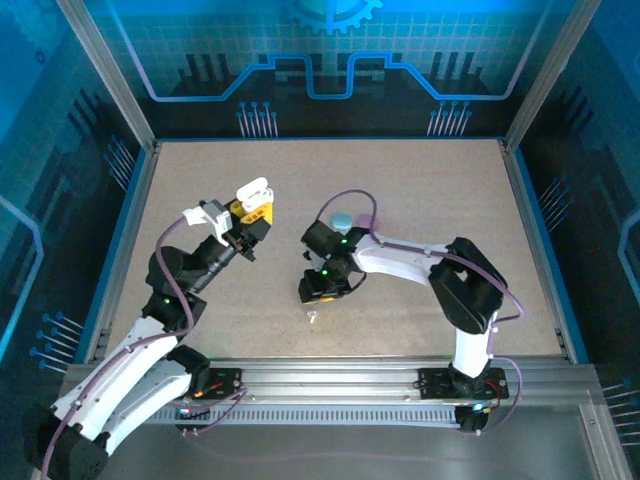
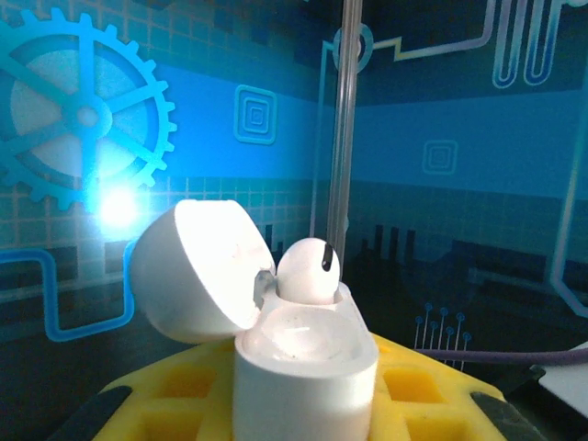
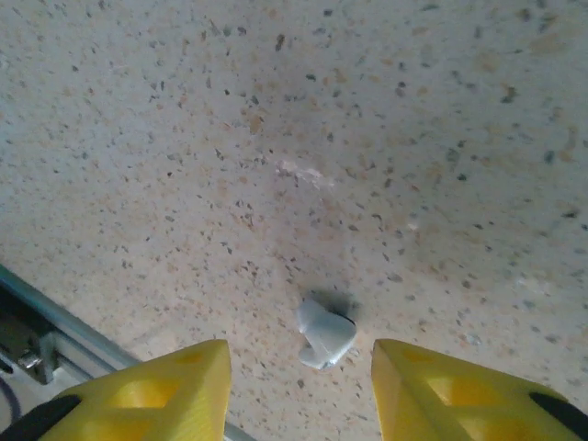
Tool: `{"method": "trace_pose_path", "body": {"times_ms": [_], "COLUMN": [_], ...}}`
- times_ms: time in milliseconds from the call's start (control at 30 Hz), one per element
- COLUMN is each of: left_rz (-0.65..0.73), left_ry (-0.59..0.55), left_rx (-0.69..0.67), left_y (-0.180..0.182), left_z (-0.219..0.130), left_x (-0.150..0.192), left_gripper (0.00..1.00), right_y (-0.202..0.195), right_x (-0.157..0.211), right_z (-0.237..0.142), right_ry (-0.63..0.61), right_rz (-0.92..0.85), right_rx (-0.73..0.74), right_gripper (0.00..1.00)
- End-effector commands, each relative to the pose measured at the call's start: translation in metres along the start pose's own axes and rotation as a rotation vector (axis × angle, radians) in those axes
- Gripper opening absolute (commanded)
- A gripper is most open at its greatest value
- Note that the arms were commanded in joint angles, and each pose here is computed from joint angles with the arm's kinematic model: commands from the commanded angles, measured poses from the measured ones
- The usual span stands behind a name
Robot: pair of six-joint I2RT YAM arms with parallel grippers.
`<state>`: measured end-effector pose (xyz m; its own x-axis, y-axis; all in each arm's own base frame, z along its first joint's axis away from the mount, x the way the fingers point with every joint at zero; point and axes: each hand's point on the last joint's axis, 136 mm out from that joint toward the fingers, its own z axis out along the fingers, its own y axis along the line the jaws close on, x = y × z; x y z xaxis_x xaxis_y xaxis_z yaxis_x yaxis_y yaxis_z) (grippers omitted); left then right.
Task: Insert wireless bluetooth earbuds into charging case
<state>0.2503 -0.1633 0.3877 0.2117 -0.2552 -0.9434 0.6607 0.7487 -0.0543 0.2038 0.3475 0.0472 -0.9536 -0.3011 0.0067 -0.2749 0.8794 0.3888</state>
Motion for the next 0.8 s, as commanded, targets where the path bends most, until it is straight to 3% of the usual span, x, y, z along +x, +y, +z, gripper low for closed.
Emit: {"method": "trace_pose_path", "body": {"times_ms": [0, 167, 767], "left_rz": [0.04, 0.042, 0.031], "left_ry": [0.011, 0.016, 0.028], "left_rx": [-0.036, -0.027, -0.019], "left_y": [0.006, 0.005, 0.005], "left_z": [-0.003, -0.002, 0.005], "left_x": [-0.001, 0.0, 0.002], "left_gripper": [0.21, 0.22, 0.22], "right_y": [-0.013, -0.025, -0.04], "right_x": [0.015, 0.024, 0.035], "right_z": [0.006, 0.01, 0.02], "right_ry": [0.065, 0.103, 0.143], "right_rz": [0.0, 0.003, 0.037], "right_rx": [0.136, 0.214, 0.167], "right_gripper": [0.45, 0.43, 0.31]}}
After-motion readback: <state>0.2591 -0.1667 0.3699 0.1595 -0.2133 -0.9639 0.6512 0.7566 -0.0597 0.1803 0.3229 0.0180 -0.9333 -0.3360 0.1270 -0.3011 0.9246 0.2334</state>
